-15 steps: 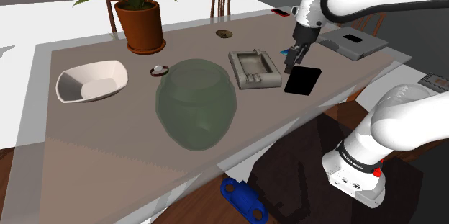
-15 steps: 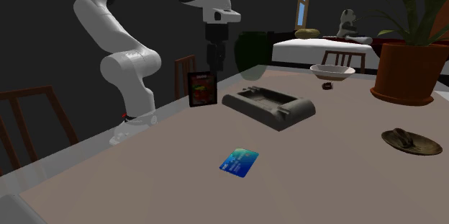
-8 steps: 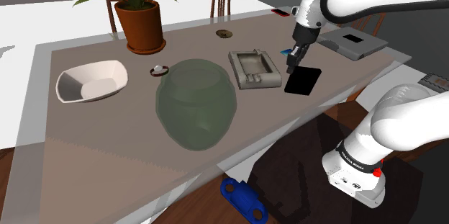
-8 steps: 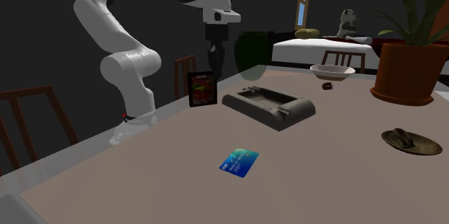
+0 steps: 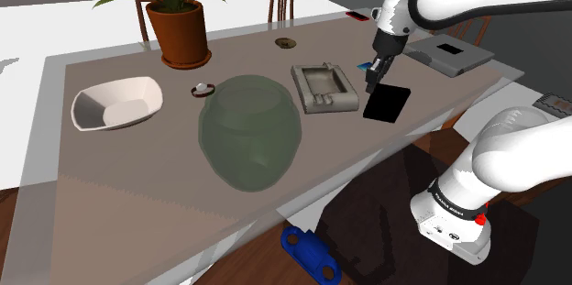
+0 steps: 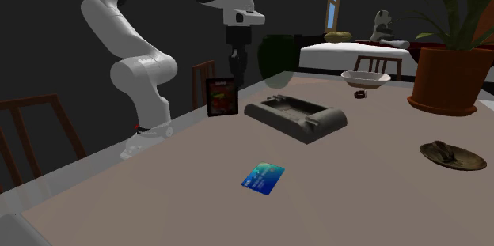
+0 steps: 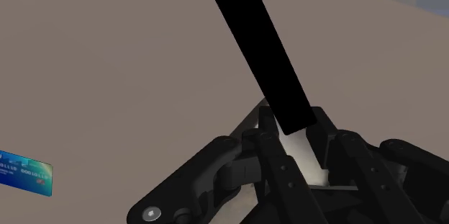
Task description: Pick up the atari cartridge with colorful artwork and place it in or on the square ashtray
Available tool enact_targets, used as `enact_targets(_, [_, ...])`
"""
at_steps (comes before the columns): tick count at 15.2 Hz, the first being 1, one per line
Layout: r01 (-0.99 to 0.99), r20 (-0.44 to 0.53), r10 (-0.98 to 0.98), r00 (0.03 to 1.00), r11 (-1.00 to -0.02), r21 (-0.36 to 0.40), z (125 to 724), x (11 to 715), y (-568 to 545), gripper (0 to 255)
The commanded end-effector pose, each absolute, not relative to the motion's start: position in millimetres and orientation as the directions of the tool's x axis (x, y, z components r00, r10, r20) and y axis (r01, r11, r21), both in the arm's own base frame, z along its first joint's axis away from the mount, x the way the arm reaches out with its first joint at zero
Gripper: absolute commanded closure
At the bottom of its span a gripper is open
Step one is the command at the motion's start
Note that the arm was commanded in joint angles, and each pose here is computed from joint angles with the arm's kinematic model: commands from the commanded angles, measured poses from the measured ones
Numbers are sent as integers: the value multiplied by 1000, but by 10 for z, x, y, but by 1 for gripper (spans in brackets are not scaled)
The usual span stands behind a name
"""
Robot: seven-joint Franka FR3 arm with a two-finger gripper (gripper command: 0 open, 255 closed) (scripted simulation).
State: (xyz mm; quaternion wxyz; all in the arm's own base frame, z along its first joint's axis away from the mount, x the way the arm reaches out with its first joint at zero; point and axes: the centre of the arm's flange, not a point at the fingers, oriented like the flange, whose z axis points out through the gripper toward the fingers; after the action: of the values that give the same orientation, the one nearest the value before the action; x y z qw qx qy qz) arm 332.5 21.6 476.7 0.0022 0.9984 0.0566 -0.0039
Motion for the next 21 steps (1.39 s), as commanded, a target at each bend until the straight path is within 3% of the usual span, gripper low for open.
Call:
enact_targets(1, [113, -10, 113, 994, -994, 4, 4810, 3323, 217, 255])
enact_targets(21, [113, -10, 113, 994, -994, 4, 5866, 3323, 217, 255])
